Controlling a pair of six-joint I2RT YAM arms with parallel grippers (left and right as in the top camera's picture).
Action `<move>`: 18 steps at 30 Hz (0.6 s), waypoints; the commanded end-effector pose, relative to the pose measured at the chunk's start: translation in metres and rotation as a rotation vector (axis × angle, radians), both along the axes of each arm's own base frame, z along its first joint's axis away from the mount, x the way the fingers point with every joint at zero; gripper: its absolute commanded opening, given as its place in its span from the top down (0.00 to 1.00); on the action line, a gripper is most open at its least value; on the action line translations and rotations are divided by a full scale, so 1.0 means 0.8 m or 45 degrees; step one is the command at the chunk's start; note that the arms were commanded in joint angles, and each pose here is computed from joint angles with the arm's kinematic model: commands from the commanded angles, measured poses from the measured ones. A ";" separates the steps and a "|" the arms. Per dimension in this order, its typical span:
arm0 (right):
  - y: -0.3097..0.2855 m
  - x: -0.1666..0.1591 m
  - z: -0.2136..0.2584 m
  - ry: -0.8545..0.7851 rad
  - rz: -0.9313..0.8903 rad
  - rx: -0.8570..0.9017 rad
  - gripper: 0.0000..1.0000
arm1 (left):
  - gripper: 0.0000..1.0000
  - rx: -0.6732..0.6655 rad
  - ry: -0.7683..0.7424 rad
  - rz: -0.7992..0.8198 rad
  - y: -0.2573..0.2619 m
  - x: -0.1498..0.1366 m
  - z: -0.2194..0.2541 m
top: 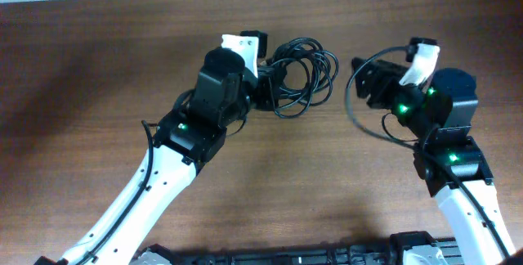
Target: Untangle cables
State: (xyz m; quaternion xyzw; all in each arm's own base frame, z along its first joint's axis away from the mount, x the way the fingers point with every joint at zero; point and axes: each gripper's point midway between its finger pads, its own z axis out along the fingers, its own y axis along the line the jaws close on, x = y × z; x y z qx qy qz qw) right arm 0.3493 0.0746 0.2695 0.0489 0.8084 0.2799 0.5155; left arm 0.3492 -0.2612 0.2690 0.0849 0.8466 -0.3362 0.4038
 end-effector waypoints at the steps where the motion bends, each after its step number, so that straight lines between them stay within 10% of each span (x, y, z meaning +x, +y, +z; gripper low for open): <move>1: 0.036 -0.017 0.025 -0.210 0.313 -0.165 0.32 | 1.00 0.096 -0.157 -0.066 0.003 0.001 0.016; 18: 0.028 -0.005 0.012 -0.207 0.289 -0.246 0.33 | 1.00 -0.047 -0.204 -0.284 -0.030 -0.022 0.042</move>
